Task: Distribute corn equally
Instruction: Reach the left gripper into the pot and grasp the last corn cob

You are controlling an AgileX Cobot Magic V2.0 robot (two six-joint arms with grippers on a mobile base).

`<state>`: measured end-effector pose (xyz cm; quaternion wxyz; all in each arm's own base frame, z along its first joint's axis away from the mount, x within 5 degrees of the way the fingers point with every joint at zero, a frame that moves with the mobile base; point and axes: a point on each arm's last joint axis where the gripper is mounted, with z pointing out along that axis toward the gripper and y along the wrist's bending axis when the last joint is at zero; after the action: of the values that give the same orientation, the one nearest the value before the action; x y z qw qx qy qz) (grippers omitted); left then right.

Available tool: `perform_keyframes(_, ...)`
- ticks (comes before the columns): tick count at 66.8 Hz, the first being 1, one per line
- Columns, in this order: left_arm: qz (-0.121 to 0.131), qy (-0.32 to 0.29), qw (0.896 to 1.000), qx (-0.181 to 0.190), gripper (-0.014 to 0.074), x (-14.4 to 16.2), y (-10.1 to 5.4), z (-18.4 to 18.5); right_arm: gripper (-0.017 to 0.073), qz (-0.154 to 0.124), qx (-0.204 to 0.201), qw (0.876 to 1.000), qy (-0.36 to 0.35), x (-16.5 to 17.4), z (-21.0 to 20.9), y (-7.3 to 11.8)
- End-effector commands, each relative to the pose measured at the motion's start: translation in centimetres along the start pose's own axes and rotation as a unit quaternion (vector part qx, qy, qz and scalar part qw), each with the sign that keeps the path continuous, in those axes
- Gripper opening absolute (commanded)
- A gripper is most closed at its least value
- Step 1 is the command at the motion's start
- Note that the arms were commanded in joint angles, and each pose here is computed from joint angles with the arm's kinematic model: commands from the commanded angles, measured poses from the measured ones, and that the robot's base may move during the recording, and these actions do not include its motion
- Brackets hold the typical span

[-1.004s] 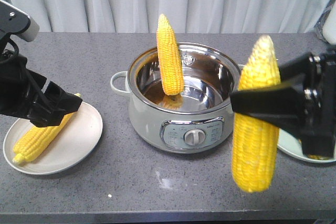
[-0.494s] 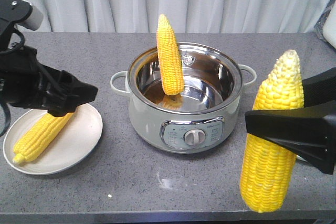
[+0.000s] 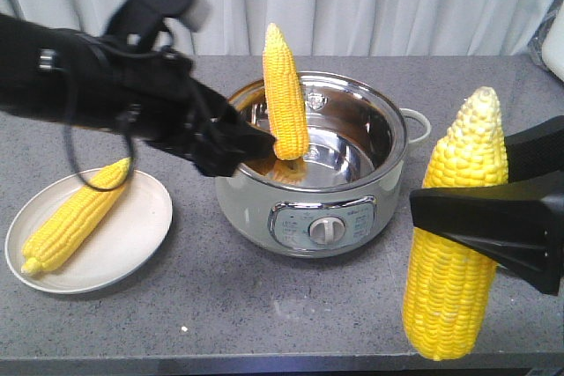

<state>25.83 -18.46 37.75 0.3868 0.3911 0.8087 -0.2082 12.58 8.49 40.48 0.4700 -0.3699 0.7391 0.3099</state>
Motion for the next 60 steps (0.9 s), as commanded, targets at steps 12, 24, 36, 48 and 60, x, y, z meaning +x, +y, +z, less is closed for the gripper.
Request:
perform_keyframes(12, 0.011, -0.012, 0.995, -0.096, 0.0559, -4.8, -1.9, 1.6, 0.0162, -0.001, 0.003, 0.999, -0.039, -1.1, -0.5, 0.3)
perform_keyframes(24, -0.058, 0.008, 0.986, -0.156, 0.0559, -6.5, -2.1, 3.8, 0.0162, -0.001, 0.003, 0.999, -0.039, -1.1, -0.5, 0.3)
perform_keyframes(36, -0.128, 0.048, 0.971, -0.199, 0.0559, -7.2, -1.0, 6.3, 0.0162, -0.001, 0.003, 0.999, -0.039, -1.1, -0.5, 0.3)
perform_keyframes(48, -0.138, 0.041, 0.969, -0.199, 0.0559, -8.2, -0.6, 8.1, 0.0162, -0.001, 0.003, 0.999, -0.039, -1.1, -0.5, 0.3)
perform_keyframes(60, -0.204, 0.027, 0.955, -0.214, 0.0559, -8.0, 1.1, 8.8, 0.0162, -0.001, 0.004, 0.999, -0.040, -1.1, -0.5, 0.3)
